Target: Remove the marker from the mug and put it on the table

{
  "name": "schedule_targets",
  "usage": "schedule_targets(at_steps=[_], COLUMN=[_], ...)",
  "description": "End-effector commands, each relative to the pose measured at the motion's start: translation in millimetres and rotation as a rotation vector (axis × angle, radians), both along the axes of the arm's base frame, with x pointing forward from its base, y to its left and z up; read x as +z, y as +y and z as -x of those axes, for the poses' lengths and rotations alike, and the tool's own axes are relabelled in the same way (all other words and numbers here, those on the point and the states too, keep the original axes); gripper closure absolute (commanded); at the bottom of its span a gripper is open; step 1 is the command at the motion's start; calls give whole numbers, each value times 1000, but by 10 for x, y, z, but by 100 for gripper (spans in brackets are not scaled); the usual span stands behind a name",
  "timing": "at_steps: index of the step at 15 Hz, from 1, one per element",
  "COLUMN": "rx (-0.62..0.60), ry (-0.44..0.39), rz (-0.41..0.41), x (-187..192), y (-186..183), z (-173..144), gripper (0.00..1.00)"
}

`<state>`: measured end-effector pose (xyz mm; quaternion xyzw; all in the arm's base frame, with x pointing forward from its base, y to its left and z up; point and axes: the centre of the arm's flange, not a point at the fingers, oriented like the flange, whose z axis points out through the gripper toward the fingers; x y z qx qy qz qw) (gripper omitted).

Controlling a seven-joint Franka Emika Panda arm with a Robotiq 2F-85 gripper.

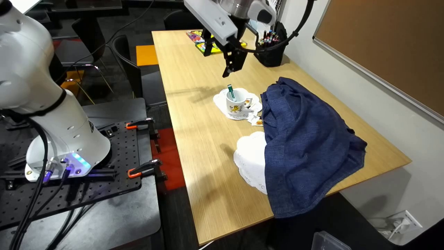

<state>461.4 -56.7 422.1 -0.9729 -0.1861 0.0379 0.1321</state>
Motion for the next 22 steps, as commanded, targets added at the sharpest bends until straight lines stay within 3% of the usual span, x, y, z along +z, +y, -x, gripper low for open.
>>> schedule_targets(at_steps=[1,7,11,12,16,22], rx=[143,429,603,535,590,758], ry=[-92,-277,-374,-335,-363,-610], rz=[-62,-140,-258,-208,-234,-443], x=[-148,-290,-358,-311,-362,-515], y=[125,261,271,296,306,375], z=[-187,-338,-392,-342,-354,-460], gripper=[0,0,0,0,0,0])
